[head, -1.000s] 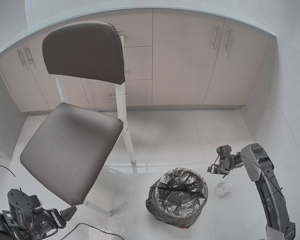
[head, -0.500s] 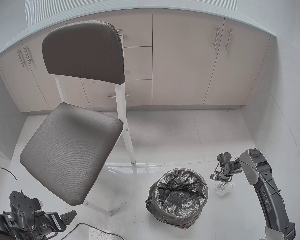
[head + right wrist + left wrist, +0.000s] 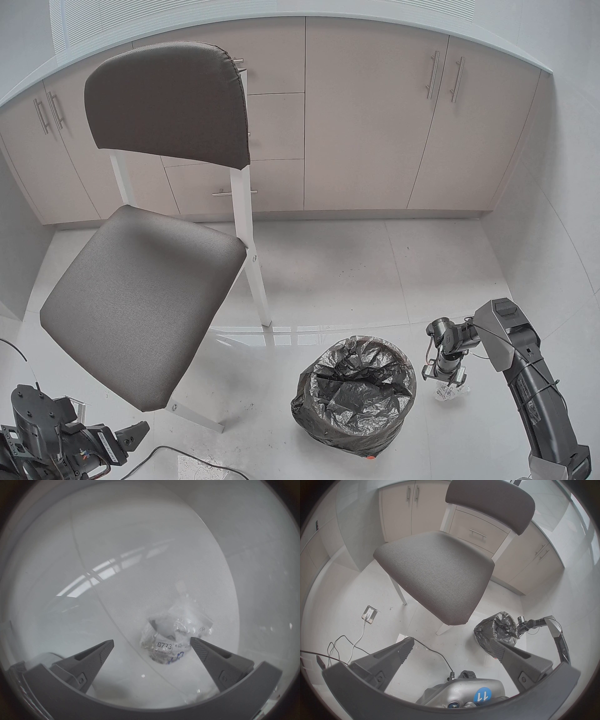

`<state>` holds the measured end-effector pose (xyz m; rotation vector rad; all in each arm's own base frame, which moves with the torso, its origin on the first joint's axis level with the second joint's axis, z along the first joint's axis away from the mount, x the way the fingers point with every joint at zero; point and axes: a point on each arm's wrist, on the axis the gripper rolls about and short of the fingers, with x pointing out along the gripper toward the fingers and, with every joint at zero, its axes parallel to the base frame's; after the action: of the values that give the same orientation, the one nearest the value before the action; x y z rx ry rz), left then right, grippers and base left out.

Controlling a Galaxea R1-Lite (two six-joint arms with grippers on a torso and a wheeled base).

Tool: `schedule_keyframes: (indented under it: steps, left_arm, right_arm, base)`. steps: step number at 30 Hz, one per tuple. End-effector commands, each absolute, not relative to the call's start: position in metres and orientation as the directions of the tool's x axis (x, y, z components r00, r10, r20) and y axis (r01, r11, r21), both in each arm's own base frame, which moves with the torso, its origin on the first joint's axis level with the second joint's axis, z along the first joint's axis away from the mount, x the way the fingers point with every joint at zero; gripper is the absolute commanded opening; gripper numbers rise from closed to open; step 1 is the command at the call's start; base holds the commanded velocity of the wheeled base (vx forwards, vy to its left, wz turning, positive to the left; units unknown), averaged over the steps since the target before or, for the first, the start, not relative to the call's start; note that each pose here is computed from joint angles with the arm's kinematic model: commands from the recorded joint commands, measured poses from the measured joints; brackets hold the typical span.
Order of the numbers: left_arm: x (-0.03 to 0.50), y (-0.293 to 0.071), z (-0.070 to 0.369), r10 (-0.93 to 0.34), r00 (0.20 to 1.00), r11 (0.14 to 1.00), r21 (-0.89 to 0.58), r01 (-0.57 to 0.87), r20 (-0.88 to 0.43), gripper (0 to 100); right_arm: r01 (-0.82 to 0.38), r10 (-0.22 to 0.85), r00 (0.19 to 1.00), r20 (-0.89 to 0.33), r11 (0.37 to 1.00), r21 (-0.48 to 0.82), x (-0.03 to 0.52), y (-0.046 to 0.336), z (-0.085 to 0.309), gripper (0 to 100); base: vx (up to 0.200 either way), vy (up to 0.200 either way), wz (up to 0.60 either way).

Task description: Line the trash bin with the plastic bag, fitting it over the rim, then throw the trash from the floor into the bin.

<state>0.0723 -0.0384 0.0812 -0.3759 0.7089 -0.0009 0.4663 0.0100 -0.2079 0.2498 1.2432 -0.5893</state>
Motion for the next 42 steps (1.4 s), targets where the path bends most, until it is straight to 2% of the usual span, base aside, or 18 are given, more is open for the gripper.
schedule_keyframes:
  steps: [1, 4, 9, 21, 26, 33, 42]
  left_arm:
    - [0.069, -0.036, 0.077, -0.121, 0.754, 0.936, -0.328, -0.13, -0.646, 100]
    - [0.069, -0.036, 0.078, -0.12, 0.755, 0.936, -0.328, -0.131, -0.644, 100]
    - [0.069, -0.036, 0.078, -0.12, 0.755, 0.936, -0.328, -0.131, -0.644, 100]
    - [0.068, -0.036, 0.077, -0.117, 0.75, 0.937, -0.322, -0.133, -0.651, 100]
    - [0.063, -0.034, 0.08, -0.141, 0.769, 0.933, -0.343, -0.107, -0.624, 100]
    - [0.048, -0.029, 0.083, -0.231, 0.784, 0.927, -0.375, -0.003, -0.576, 100]
    - [0.046, -0.028, 0.082, -0.229, 0.783, 0.936, -0.352, 0.014, -0.579, 100]
  right_arm:
    - [0.586, -0.315, 0.094, -0.944, 0.785, -0.203, 0.453, 0.025, -0.21, 100]
    - [0.599, -0.316, 0.08, -0.945, 0.773, -0.208, 0.452, 0.025, -0.21, 100]
    - [0.66, -0.351, 0.077, -0.933, 0.719, -0.216, 0.453, 0.012, -0.21, 100]
    - [0.678, -0.37, 0.078, -0.926, 0.701, -0.223, 0.454, 0.001, -0.21, 100]
    - [0.68, -0.369, 0.153, -0.917, 0.712, -0.173, 0.462, -0.003, -0.209, 100]
    - [0.637, -0.372, 0.334, -0.866, 0.766, -0.083, 0.483, -0.018, -0.203, 100]
    - [0.638, -0.38, 0.342, -0.86, 0.765, -0.084, 0.484, -0.017, -0.202, 100]
  base:
    - [0.0, 0.0, 0.0]
    - [0.0, 0.0, 0.0]
    - [0.0, 0.0, 0.0]
    - [0.0, 0.0, 0.0]
    - [0.0, 0.0, 0.0]
    - [0.0, 0.0, 0.0]
    - [0.0, 0.0, 0.0]
